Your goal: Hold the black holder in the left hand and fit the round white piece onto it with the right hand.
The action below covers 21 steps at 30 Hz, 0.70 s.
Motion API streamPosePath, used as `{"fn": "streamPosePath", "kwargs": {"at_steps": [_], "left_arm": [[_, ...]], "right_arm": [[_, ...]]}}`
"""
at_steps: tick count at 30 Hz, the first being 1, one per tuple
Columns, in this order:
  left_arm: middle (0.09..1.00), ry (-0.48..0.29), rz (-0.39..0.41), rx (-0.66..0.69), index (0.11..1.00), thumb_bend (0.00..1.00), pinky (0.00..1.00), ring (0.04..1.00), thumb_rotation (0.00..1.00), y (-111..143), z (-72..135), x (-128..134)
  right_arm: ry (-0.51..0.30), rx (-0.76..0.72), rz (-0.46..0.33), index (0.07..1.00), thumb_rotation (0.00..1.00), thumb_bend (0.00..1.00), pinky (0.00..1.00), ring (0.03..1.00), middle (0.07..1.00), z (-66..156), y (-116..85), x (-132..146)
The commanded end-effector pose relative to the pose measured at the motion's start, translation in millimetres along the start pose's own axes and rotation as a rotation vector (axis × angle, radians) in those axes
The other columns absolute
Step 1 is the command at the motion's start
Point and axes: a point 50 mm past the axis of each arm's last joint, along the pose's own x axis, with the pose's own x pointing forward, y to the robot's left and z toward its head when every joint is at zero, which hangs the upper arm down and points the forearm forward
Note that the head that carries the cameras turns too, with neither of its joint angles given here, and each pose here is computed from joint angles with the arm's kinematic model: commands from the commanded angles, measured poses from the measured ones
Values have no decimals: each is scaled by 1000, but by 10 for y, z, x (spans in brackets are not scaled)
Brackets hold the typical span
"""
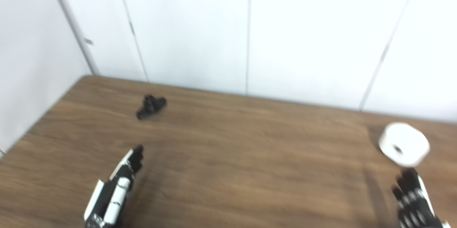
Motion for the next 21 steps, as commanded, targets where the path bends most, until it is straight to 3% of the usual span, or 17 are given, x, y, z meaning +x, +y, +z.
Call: {"fn": "streamPosePath", "kwargs": {"at_steps": [1,8,15,18,21], "left_arm": [[978,126,4,-44,949,366,997,988,865,-258,-332,-239],[970,144,-2,-21,946,440,987,982,830,-285,-370,-223],[974,139,-9,-14,951,430,983,982,823,-283,-351,-203],[974,143,-9,-9,952,429,990,986,821,-287,-340,-199],[977,147,-12,-7,955,441,999,990,781,-284,-330,-194]], "right_arm": [[200,58,-77,971,980,625,1000,1000,999,-576,-53,-493],[206,63,-78,983,991,580,1000,1000,1000,-659,-70,-462],[194,60,-77,997,990,578,1000,1000,1000,-644,-70,-451],[194,60,-82,961,987,563,1000,1000,974,-637,-70,-451],[196,57,-85,901,976,559,957,927,902,-629,-70,-449]]}}
